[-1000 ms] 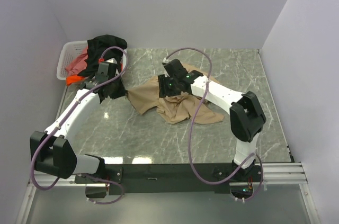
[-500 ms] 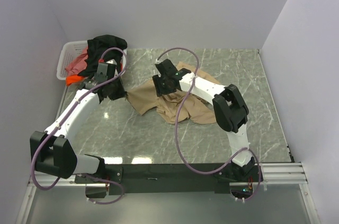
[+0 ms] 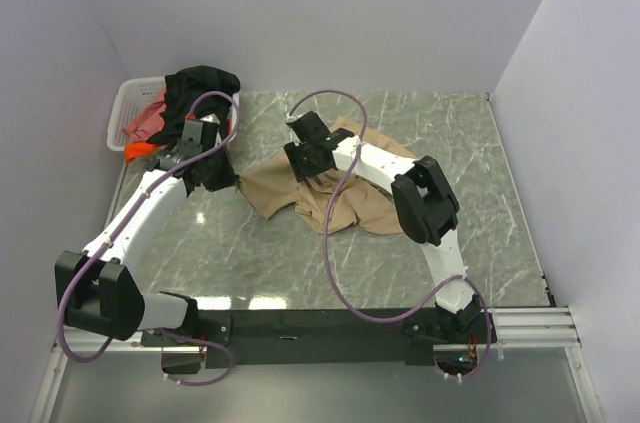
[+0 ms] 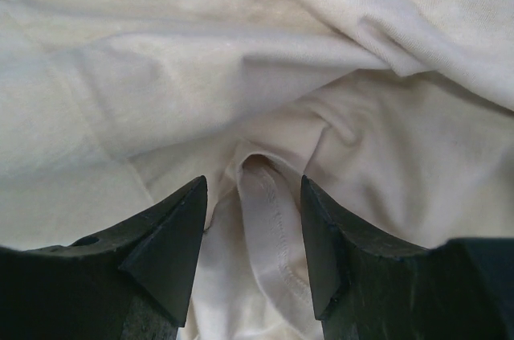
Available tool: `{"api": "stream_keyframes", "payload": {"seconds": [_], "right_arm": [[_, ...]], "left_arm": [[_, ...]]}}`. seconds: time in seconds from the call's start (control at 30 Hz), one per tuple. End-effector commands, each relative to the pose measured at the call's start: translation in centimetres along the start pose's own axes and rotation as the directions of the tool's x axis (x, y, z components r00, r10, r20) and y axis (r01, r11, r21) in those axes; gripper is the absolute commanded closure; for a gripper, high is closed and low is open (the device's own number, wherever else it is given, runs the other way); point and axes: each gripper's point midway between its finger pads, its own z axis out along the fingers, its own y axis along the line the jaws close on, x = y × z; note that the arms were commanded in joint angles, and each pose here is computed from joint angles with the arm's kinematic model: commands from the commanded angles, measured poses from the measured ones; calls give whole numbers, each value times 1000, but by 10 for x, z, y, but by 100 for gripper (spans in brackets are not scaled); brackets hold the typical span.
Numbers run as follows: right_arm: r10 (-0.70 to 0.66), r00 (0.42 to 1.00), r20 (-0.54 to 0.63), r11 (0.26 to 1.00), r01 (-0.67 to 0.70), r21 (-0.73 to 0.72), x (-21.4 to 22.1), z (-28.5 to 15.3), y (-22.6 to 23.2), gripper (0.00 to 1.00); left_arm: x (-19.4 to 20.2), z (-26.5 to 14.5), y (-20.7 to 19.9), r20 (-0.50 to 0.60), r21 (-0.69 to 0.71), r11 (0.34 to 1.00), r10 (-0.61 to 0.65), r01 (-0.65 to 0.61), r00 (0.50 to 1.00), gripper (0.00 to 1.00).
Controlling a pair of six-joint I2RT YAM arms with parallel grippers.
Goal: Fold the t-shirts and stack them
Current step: Flatten the tshirt out
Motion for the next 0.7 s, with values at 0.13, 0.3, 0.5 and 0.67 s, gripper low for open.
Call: {"api": "stream_keyframes", "payload": {"seconds": [0.13, 0.3, 0.5, 0.67], "right_arm": [[-5, 999, 37, 999, 7, -52, -14, 7, -4, 43], [-27, 999, 18, 996, 29, -85, -9, 16, 1, 46], [-57, 998, 13, 992, 58, -108, -5, 20, 2, 47], [-70, 998, 1, 990, 70, -126, -2, 23, 4, 57]], "left_arm": [[-5, -15, -2, 25, 21, 1000, 12, -13, 1000, 100], [-3, -18, -2, 18, 21, 1000, 12, -13, 1000, 100], [-1, -20, 0, 20, 17, 1000, 9, -10, 1000, 100], [-1, -22, 2, 24, 11, 1000, 8, -8, 1000, 100]]}}
